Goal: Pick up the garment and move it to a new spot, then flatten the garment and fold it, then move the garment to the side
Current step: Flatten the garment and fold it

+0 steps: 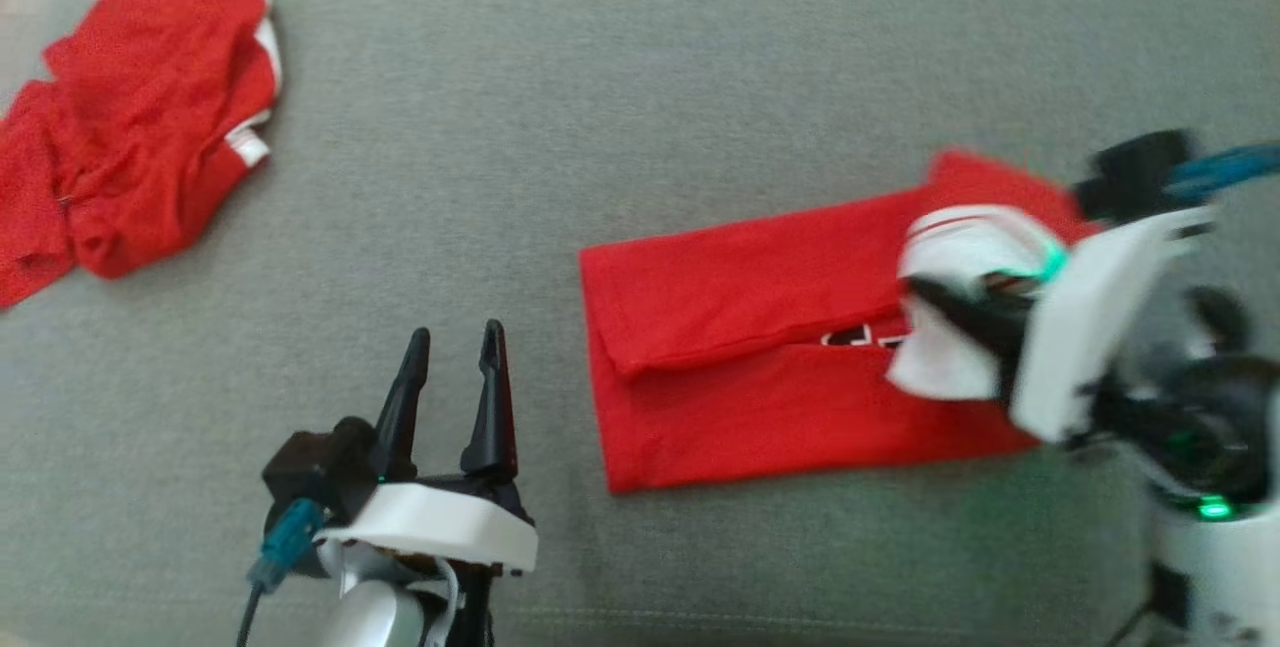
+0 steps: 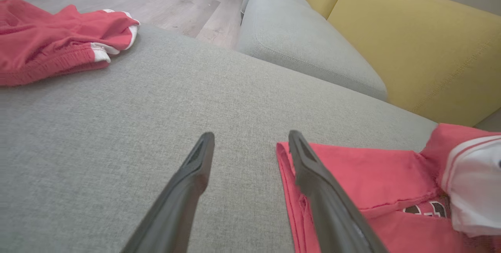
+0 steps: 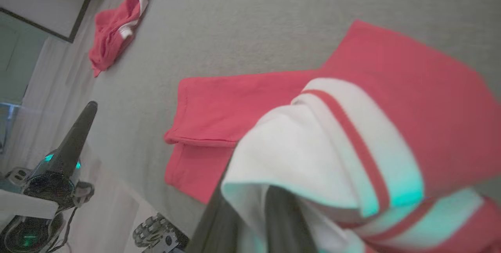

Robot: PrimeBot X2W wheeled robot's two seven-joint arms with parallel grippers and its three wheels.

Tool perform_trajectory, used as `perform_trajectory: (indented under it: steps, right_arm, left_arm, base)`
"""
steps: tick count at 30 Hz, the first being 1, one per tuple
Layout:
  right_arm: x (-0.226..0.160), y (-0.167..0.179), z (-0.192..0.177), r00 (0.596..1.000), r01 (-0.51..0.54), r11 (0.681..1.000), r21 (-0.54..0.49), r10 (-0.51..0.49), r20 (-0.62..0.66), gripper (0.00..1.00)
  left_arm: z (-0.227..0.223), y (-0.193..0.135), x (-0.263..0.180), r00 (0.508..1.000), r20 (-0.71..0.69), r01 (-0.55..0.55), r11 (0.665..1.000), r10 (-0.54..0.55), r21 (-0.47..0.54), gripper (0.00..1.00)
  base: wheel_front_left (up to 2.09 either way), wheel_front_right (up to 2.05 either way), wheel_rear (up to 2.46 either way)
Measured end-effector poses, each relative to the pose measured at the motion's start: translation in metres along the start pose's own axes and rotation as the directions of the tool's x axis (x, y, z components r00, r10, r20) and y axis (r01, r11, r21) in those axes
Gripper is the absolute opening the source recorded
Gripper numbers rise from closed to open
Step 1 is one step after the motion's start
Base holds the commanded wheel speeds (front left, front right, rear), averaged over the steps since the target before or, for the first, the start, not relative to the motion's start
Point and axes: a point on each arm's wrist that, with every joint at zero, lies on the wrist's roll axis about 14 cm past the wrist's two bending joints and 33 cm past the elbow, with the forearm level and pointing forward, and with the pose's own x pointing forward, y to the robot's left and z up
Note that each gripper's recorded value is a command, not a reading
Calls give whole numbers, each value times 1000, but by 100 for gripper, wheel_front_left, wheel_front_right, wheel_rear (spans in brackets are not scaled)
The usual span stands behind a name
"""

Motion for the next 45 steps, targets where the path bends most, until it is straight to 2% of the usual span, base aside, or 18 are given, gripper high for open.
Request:
perform_trajectory:
  steps: [9, 15, 20, 26, 27, 28, 29, 34, 40, 43, 45]
  right_arm:
    - [55, 73, -29, 979, -184, 979, -86, 174, -109, 0]
    - [79, 98, -46, 966, -228, 964, -133, 207, -156, 0]
    - [89, 120, -42, 957, -275, 945, -179, 250, -149, 0]
    - [98, 130, -50, 951, -291, 934, -206, 258, -173, 0]
    - [99, 130, -50, 951, -291, 934, -208, 258, -171, 23]
    - [99, 131, -50, 952, -291, 933, -210, 261, -161, 71]
    - [100, 132, -48, 953, -292, 933, -211, 266, -143, 100]
    - [102, 130, -35, 956, -292, 941, -171, 290, -37, 100]
    - [97, 133, -12, 935, -326, 940, -103, 336, 109, 100]
    - [91, 132, -3, 928, -315, 942, -115, 331, 172, 100]
    - [84, 127, 10, 923, -266, 950, -164, 300, 241, 100]
  left_arm:
    - [13, 15, -19, 998, 40, -59, 998, 58, 32, 100]
    - [13, 29, -39, 993, 49, -110, 993, 108, 49, 100]
    - [17, 33, -46, 990, 62, -127, 991, 124, 48, 100]
    - [18, 31, -49, 990, 66, -131, 990, 128, 44, 100]
    - [17, 32, -50, 990, 65, -132, 990, 129, 41, 100]
    - [17, 32, -50, 989, 63, -135, 990, 133, 42, 100]
    - [15, 32, -51, 989, 58, -137, 990, 134, 41, 100]
    - [11, 31, -51, 991, 44, -132, 990, 130, 40, 100]
    - [10, 27, -49, 992, 42, -117, 992, 115, 41, 100]
    - [12, 26, -48, 993, 49, -113, 993, 111, 41, 100]
    - [15, 27, -47, 992, 57, -116, 992, 113, 41, 100]
  base:
    - [0, 0, 0]
    - [0, 0, 0]
    - [0, 0, 0]
    - [0, 0, 0]
    - [0, 0, 0]
    - [0, 0, 0]
    - [0, 0, 0]
    - [0, 0, 0]
    - [0, 0, 0]
    - [0, 0, 0]
    - [0, 0, 0]
